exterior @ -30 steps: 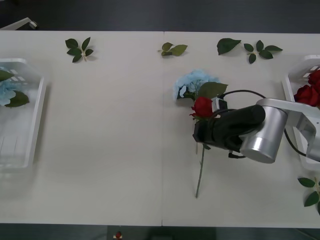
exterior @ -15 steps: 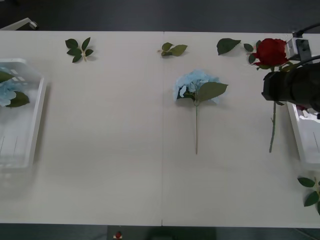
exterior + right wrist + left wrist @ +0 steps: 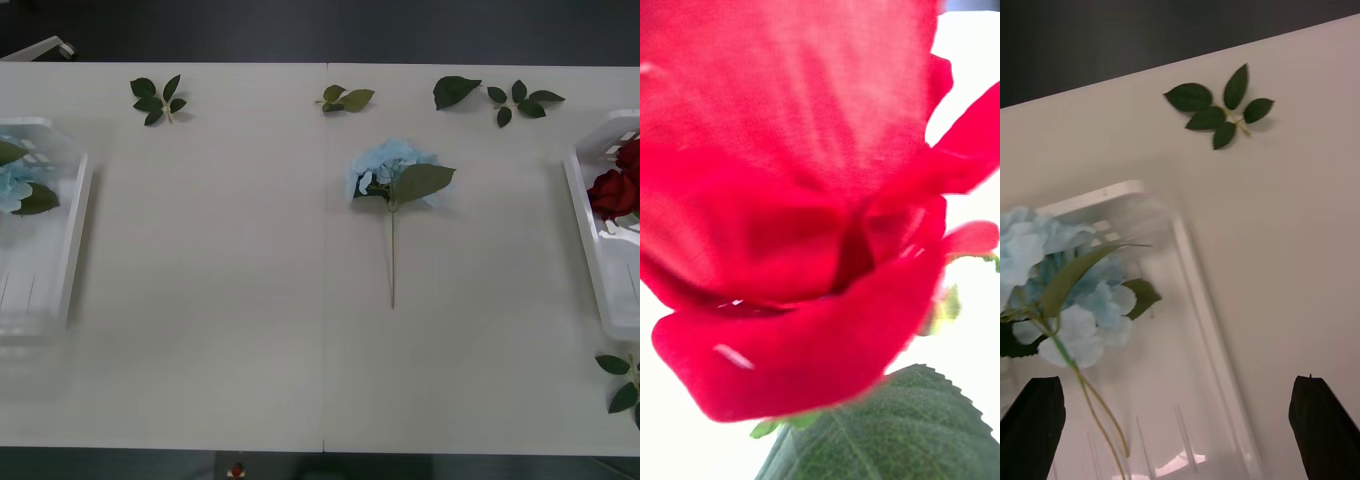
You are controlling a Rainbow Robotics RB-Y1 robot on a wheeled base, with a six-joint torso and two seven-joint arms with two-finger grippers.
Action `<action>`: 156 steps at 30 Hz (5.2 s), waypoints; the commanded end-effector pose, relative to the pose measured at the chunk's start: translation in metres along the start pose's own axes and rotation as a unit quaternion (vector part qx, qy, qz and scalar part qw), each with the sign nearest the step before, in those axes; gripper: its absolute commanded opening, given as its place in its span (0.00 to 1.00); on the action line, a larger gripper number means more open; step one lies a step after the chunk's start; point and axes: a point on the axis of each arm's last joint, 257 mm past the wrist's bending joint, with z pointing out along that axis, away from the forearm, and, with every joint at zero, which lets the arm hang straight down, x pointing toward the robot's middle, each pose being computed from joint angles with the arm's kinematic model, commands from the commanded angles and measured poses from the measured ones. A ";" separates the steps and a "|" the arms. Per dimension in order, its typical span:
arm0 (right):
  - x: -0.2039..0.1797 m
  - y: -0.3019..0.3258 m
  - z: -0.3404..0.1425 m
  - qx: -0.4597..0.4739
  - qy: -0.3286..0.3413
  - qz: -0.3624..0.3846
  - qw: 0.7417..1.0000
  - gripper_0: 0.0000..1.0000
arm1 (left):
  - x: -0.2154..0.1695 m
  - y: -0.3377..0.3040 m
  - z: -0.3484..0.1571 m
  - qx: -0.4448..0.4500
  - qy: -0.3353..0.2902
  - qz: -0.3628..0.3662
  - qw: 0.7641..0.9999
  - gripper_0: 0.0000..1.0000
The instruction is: Put the red flowers into the right box and the blue flowers into the left box
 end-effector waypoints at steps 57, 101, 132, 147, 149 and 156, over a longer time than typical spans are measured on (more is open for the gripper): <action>0.002 0.096 -0.029 -0.201 0.093 -0.119 0.968 1.00 | -0.008 -0.324 0.008 0.489 -0.207 0.112 0.840 1.00; 0.090 0.410 -0.059 -0.180 0.136 -0.143 0.964 1.00 | 0.005 -0.334 0.008 0.510 -0.197 0.092 0.833 1.00; 0.130 0.434 -0.001 -0.172 0.148 -0.165 0.960 1.00 | 0.007 -0.338 0.010 0.513 -0.199 0.081 0.831 1.00; 0.138 0.435 0.005 -0.172 0.154 -0.173 0.957 1.00 | 0.008 -0.339 0.010 0.512 -0.199 0.080 0.832 1.00; 0.139 0.434 0.007 -0.171 0.154 -0.174 0.957 1.00 | 0.008 -0.339 0.010 0.512 -0.199 0.080 0.832 1.00; 0.142 0.437 0.013 -0.175 0.155 -0.171 0.957 1.00 | 0.008 -0.339 0.010 0.513 -0.199 0.080 0.831 1.00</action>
